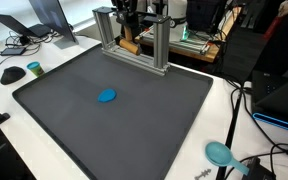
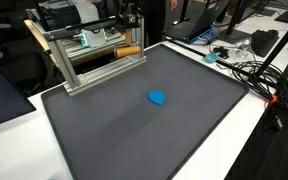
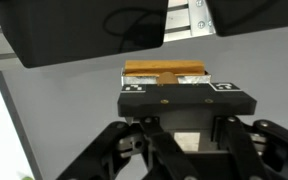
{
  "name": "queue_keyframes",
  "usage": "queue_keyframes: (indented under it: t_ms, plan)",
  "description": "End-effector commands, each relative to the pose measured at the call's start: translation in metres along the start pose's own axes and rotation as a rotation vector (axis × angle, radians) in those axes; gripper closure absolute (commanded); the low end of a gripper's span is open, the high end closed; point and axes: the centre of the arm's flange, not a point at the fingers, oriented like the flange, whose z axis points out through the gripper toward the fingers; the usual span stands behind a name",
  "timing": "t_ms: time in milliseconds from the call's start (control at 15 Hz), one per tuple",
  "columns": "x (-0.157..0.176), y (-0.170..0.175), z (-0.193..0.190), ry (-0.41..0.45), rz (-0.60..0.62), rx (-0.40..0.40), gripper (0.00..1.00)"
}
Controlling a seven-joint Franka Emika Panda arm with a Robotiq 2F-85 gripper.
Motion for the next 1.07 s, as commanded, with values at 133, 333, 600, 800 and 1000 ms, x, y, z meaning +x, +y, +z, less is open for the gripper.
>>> queue_keyframes:
  t_ms: [133,333,600,800,1000]
  plan:
    - [-0.042,-0.009,-0.017,0.023,-0.028,0.0,0.78]
    - [-0.056,-0.004,-0.015,0.039,-0.028,0.013,0.78]
    - [-0.074,0.003,-0.011,0.036,-0.041,0.025,0.78]
    - [-0.087,0.007,-0.005,0.03,-0.069,0.054,0.78]
    - [-0.099,0.009,0.0,0.029,-0.08,0.08,0.78]
